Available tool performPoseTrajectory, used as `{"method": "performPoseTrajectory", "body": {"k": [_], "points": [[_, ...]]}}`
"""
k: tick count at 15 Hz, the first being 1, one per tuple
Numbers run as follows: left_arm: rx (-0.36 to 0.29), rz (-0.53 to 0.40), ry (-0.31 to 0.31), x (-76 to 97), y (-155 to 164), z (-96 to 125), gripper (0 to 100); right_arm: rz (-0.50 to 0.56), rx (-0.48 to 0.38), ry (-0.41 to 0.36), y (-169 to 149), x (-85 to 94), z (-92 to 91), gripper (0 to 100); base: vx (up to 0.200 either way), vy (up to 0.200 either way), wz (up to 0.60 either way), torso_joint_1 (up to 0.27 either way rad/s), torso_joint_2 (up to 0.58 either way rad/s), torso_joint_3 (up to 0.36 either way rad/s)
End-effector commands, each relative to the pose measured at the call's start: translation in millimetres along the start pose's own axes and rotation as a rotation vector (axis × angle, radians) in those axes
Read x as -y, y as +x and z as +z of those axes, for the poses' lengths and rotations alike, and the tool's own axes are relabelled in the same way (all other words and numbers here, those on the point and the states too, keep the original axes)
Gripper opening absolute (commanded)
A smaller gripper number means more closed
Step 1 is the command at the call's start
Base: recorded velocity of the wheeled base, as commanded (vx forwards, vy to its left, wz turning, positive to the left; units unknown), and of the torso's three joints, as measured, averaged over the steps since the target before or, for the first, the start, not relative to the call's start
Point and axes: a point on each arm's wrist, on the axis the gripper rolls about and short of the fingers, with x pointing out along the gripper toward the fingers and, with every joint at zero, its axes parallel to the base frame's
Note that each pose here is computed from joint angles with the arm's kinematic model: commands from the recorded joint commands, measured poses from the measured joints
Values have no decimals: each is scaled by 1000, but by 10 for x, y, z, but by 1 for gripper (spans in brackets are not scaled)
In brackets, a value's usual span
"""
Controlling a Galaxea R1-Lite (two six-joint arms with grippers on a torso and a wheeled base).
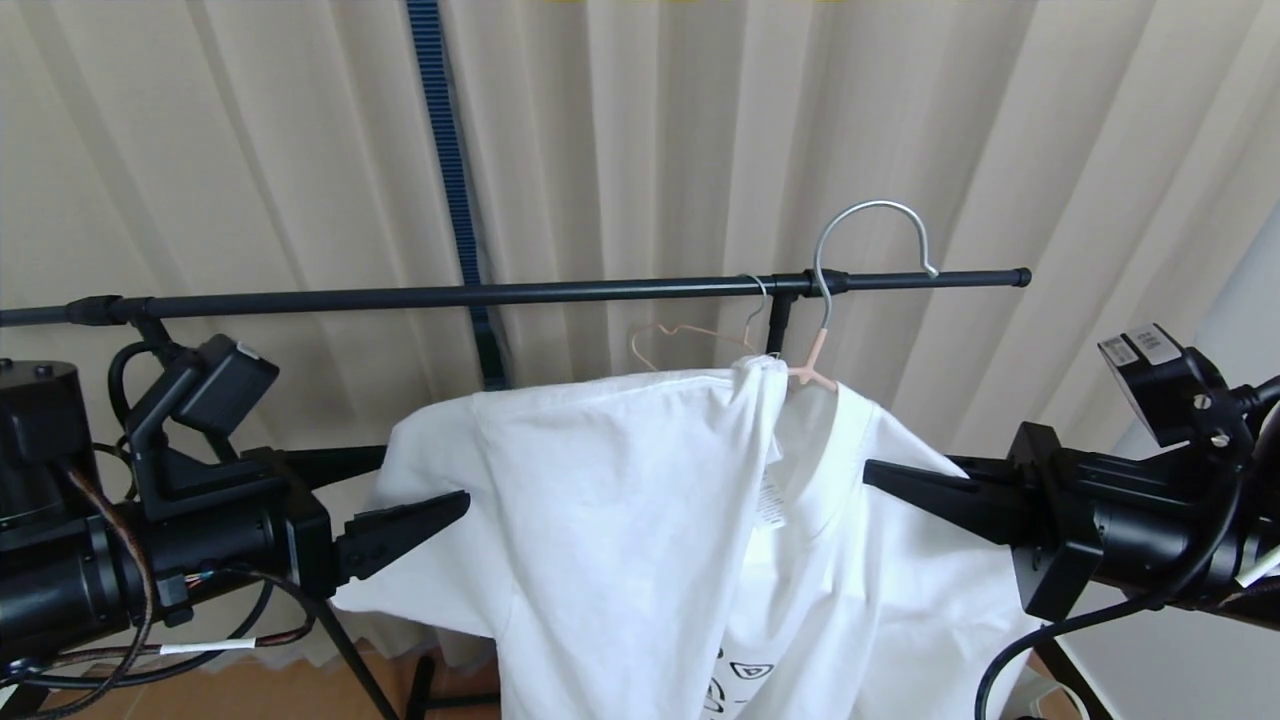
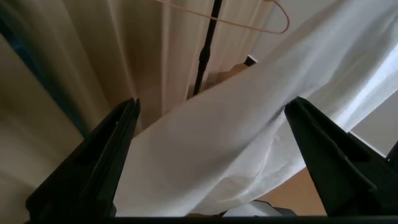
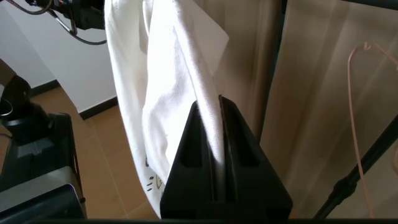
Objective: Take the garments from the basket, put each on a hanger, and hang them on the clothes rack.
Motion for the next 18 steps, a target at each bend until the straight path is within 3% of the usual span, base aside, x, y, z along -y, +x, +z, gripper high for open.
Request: {"method": "performPoseTrajectory", "body": {"k": [1,2,18], "points": [[-41,0,-30,-70,134,-97,100,0,3,-2,-3,-4,7,0,0,0,0,0,0,0],[-32,-1,-44,-64,123,-94,0,-2,2,-1,7,10,7,0,0,0,0,0,0,0],[11,133,-127,-167,-210,-165,0,-49,4,18,-41,198,16,0,0,0,0,0,0,0]]}}
